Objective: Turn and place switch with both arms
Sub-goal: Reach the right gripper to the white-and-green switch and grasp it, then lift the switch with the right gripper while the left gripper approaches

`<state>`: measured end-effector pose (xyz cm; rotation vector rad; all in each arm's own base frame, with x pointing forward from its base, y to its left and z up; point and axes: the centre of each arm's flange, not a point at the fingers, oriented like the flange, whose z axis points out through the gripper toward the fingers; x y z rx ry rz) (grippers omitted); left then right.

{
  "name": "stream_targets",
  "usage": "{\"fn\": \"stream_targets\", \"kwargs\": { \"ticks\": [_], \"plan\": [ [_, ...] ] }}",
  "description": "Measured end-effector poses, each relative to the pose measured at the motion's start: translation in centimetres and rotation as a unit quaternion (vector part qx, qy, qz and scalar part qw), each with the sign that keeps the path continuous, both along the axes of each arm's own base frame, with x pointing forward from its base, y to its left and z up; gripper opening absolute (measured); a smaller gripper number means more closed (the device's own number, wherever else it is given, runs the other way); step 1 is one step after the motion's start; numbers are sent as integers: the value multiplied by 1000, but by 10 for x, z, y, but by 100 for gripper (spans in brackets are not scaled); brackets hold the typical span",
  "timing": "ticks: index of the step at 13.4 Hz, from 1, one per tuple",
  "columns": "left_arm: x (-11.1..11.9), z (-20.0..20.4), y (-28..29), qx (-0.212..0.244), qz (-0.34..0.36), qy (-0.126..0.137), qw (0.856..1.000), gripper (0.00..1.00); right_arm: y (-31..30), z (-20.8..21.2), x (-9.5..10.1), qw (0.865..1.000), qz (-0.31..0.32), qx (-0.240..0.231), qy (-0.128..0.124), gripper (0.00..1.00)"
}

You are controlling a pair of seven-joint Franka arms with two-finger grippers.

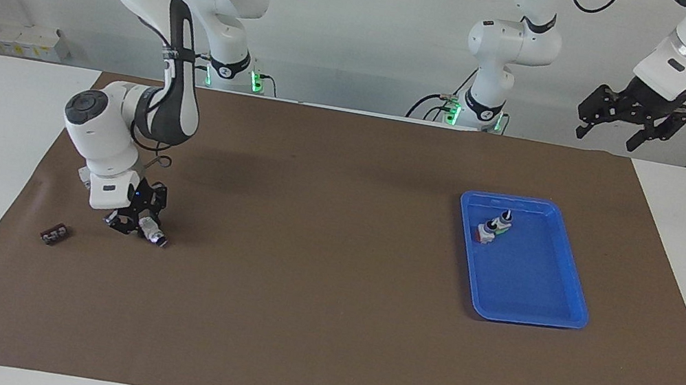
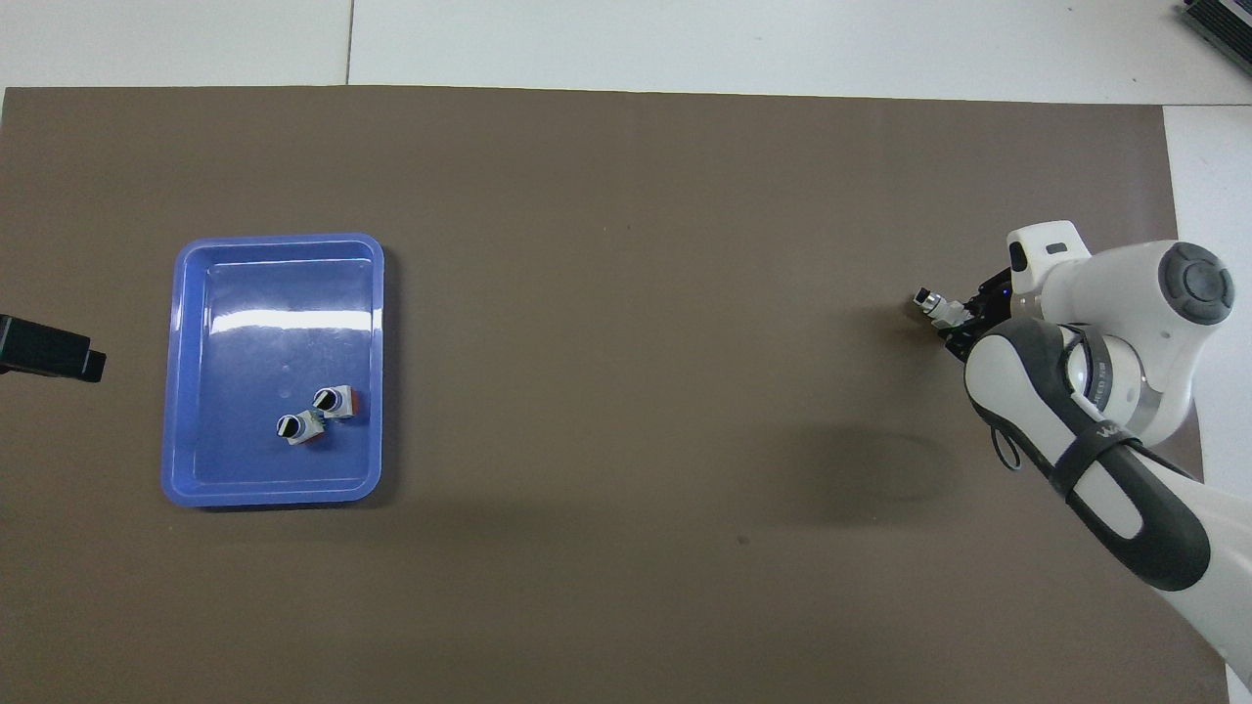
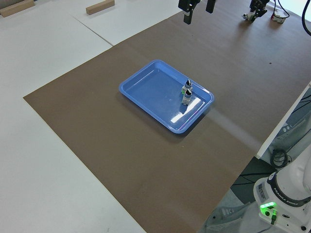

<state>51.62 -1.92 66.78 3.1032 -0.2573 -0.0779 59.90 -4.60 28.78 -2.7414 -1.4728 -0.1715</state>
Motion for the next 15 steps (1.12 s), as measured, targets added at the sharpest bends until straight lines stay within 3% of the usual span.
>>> {"fn": "stream_targets", "kwargs": {
  "ticks": [4,6,10,15],
  "plan": [
    [0,0,0,0,0,0,1000,100,78,35,13,992,121,17,9,33],
    [0,0,0,0,0,0,1000,100,118,61,10,988,146,50,10,33],
    [0,0,0,0,0,0,1000,100,201,124,-14,964,186,190,-4,33],
    [-6,3,-19,1,-18,3,1000,100,288,232,-65,948,234,206,-56,33]
  ]
}}
